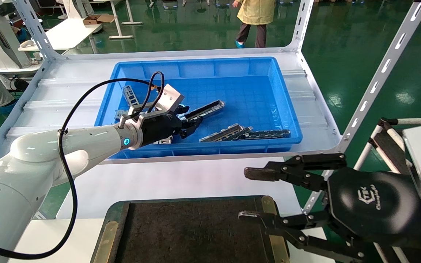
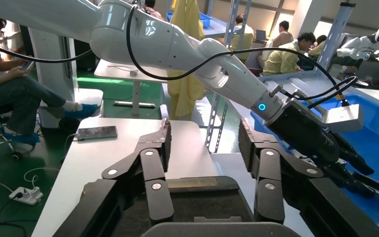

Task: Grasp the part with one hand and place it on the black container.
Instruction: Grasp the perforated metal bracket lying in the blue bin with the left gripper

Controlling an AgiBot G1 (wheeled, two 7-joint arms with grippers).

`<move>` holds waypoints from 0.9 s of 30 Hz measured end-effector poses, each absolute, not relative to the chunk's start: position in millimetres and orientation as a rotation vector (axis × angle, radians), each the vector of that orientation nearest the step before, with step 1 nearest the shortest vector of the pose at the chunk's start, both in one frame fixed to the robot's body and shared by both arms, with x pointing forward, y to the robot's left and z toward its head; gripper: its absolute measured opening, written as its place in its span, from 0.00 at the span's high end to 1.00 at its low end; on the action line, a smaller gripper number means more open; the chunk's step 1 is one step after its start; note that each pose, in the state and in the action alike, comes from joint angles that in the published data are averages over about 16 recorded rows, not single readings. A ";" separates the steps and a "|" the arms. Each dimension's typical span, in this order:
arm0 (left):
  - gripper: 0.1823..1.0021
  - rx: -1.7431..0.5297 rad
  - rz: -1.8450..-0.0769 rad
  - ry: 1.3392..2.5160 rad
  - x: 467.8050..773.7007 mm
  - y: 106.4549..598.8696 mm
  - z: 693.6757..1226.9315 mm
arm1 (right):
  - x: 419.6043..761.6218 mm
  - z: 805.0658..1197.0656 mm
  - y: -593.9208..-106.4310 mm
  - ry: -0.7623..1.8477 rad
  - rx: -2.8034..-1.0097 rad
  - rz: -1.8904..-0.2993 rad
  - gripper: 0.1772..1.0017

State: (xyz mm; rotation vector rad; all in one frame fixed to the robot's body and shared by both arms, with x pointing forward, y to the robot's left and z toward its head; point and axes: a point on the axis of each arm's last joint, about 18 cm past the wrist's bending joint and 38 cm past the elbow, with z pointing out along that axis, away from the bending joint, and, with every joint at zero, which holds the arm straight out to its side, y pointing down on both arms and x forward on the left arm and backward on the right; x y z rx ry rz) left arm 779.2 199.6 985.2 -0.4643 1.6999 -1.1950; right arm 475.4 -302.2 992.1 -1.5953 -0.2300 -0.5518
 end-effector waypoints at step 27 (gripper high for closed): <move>0.78 -0.454 -1.246 1.647 775.6 207.9 1005.9 | 475.4 992.1 -302.2 -0.230 -1.595 -0.552 0.97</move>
